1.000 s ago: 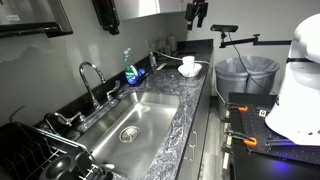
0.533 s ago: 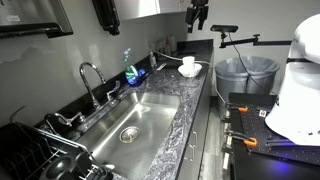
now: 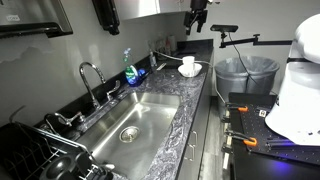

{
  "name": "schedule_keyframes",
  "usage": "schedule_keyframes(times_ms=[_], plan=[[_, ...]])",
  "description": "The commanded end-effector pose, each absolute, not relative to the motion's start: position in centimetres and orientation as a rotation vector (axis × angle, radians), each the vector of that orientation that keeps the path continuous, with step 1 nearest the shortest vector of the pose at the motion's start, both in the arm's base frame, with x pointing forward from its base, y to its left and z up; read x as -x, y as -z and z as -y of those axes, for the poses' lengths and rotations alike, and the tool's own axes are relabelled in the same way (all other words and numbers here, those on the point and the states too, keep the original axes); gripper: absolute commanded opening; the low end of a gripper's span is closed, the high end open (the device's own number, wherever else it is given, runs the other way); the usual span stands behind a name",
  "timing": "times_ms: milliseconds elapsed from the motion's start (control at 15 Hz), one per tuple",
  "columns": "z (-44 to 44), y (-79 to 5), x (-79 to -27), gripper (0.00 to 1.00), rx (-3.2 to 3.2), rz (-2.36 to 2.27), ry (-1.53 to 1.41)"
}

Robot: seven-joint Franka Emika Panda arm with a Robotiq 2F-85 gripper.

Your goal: Pick up one cup and move it to the left

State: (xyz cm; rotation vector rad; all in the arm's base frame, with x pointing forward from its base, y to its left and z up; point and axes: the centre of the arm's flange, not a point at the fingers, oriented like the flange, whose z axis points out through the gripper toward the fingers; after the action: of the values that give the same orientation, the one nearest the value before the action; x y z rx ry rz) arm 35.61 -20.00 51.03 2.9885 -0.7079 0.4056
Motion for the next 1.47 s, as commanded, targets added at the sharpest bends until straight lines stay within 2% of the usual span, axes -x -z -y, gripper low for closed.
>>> schedule_keyframes(times_ms=[0,267,600,1000,1400], plan=[[24.2,-48.3,-37.9,1.00,-2.923,0.831,-0.393],[29.0,-45.2,-39.2,1.00,-2.860,0.863,-0.327],[33.1,-43.4,-40.5,1.00,-2.857,0.693,-0.183],[34.7,-41.7,-41.9,1.00,-2.947,0.366,-0.079],[33.8,-41.2,-41.6,1.00,-2.938,0.362,-0.076]])
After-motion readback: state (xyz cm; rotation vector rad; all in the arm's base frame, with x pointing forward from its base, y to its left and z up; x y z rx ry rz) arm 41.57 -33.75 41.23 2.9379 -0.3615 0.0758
